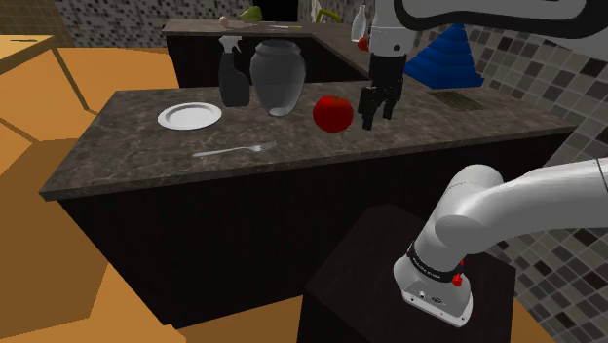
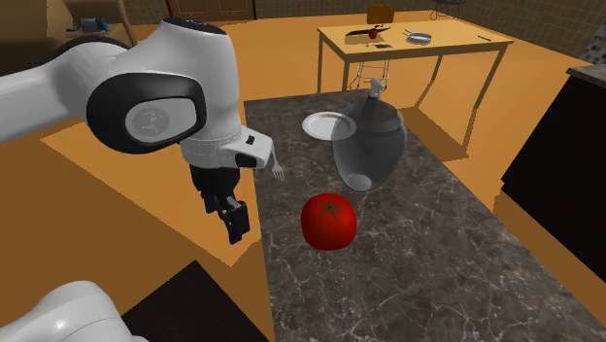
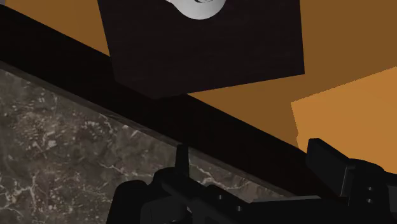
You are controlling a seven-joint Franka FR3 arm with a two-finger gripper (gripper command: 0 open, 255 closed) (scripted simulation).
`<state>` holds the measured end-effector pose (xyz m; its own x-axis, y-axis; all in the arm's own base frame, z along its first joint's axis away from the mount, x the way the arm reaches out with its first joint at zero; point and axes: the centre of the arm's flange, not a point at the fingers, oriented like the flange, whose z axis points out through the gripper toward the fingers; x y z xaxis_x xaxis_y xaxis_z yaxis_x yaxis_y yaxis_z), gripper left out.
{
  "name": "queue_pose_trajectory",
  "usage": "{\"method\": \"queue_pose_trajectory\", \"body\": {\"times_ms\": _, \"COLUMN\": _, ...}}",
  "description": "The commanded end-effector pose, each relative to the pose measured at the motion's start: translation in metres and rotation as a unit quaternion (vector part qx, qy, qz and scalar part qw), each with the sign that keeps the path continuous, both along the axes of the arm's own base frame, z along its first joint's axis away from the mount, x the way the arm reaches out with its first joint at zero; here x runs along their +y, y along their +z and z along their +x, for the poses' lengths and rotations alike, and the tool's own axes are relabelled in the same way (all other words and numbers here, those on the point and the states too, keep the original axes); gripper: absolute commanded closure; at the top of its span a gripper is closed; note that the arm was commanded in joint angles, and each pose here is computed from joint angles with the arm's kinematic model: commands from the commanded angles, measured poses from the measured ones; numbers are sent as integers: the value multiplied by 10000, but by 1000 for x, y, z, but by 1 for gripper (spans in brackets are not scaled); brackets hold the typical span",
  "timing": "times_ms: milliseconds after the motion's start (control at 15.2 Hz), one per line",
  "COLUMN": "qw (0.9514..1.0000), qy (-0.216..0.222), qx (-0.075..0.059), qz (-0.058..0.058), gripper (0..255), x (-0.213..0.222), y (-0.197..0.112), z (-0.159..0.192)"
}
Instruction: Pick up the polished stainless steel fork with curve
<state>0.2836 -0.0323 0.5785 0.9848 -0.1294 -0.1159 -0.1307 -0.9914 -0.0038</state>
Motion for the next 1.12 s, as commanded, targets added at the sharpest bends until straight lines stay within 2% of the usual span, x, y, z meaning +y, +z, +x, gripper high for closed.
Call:
{"method": "queue_pose_trajectory", "body": {"times_ms": 0, "qw": 10000, "qy": 0, "qx": 0, "qz": 0, "gripper": 0, "x": 0, "y": 0, "z": 0}}
{"method": "queue_pose_trajectory", "body": {"times_ms": 264, "qw": 9980, "qy": 630, "qx": -33, "qz": 0, "gripper": 0, "x": 10, "y": -14, "z": 50}}
{"method": "queue_pose_trajectory", "body": {"times_ms": 528, "qw": 9920, "qy": 1258, "qx": -67, "qz": -1, "gripper": 0, "x": 26, "y": -27, "z": 98}}
{"method": "queue_pose_trajectory", "body": {"times_ms": 792, "qw": 9821, "qy": 1881, "qx": -100, "qz": -1, "gripper": 0, "x": 48, "y": -40, "z": 143}}
{"method": "queue_pose_trajectory", "body": {"times_ms": 1056, "qw": 9682, "qy": 2496, "qx": -133, "qz": -1, "gripper": 0, "x": 76, "y": -53, "z": 186}}
